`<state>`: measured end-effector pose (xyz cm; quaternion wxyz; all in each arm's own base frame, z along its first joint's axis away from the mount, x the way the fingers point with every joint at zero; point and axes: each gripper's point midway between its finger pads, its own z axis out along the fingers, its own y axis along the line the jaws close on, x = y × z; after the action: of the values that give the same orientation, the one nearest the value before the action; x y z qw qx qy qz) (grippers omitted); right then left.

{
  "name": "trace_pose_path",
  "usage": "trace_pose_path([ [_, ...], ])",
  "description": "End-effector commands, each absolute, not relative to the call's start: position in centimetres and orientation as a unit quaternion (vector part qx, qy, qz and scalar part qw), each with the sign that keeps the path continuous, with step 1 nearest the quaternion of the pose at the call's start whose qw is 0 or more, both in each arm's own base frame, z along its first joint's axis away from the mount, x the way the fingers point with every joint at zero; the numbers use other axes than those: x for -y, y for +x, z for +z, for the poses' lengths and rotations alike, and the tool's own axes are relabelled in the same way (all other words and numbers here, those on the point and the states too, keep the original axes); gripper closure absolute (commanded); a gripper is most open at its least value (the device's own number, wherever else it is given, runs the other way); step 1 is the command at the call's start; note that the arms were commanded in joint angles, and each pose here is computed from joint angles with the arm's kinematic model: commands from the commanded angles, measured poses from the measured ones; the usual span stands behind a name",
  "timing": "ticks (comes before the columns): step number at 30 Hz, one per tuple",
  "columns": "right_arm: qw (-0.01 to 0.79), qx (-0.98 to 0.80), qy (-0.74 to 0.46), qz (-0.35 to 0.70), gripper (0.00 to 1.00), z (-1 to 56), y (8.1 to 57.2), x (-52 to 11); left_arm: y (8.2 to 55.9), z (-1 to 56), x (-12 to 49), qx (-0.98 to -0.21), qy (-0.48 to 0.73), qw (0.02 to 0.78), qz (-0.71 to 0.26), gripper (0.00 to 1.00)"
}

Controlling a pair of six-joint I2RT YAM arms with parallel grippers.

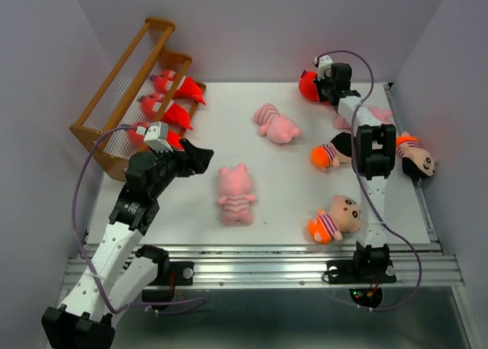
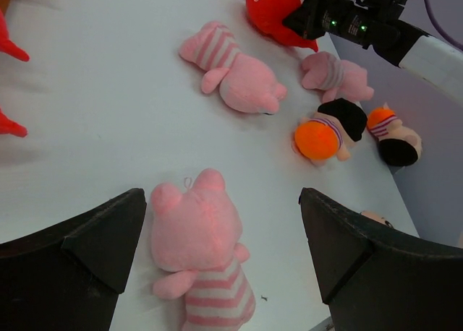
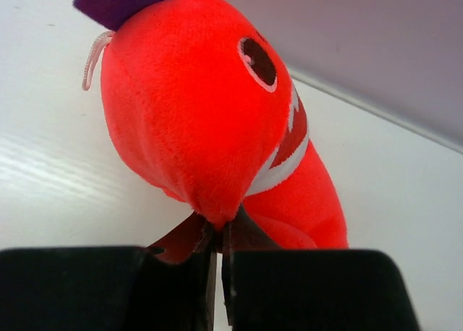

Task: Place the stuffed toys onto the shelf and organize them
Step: Grab a stuffed toy with the right arm

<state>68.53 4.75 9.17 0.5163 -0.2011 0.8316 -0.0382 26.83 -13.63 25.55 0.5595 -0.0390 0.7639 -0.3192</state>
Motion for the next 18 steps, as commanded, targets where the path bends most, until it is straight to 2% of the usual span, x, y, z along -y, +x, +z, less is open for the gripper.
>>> trace_pose_path([
  [1,0.607,-0.776,-0.16,0.054,0.99,21.8,66.9,-5.9,27.3,27.6,15.8,-0.736,-0.017,0.566,-0.372,0.01],
  [2,0.624,-0.764,-0.143,0.083,0.99,25.5,65.6,-6.6,27.0,27.9,16.7,-0.734,-0.007,0.559,-0.386,0.01],
  [4,0.624,-0.761,-0.131,0.123,0.99,27.1,63.7,-6.3,27.3,28.4,18.2,-0.731,0.009,0.553,-0.399,0.01],
  [5,0.636,-0.747,-0.119,0.15,0.99,30.4,62.0,-7.0,27.1,28.7,19.3,-0.731,0.021,0.547,-0.408,0.01],
  [7,0.62,-0.754,-0.105,0.191,0.99,30.5,59.7,-7.6,25.8,28.6,23.1,-0.734,0.065,0.518,-0.435,0.01],
  [8,0.612,-0.756,-0.084,0.215,0.99,30.9,58.5,-8.0,27.4,29.9,22.9,-0.729,0.032,0.55,-0.407,0.01],
  [9,0.625,-0.745,-0.074,0.222,0.99,33.5,56.7,-7.7,27.3,30.0,24.0,-0.73,0.038,0.547,-0.409,0.01],
  [11,0.593,-0.76,-0.039,0.262,0.99,31.9,54.1,-8.4,27.0,30.4,27.4,-0.727,0.054,0.541,-0.419,0.01],
  [13,0.599,-0.748,-0.03,0.284,0.99,34.1,50.7,-8.9,27.2,30.3,30.0,-0.729,0.053,0.54,-0.416,0.01],
  [14,0.575,-0.762,-0.012,0.298,0.99,32.0,49.3,-9.2,27.2,30.3,30.8,-0.729,0.046,0.536,-0.422,0.01],
  [16,0.588,-0.747,-0.024,0.308,0.99,34.0,45.8,-9.6,27.8,30.5,32.5,-0.727,0.031,0.533,-0.432,0.01],
  [18,0.577,-0.757,-0.03,0.306,0.99,32.1,43.2,-9.7,27.9,30.4,34.2,-0.728,0.003,0.518,-0.45,0.01],
])
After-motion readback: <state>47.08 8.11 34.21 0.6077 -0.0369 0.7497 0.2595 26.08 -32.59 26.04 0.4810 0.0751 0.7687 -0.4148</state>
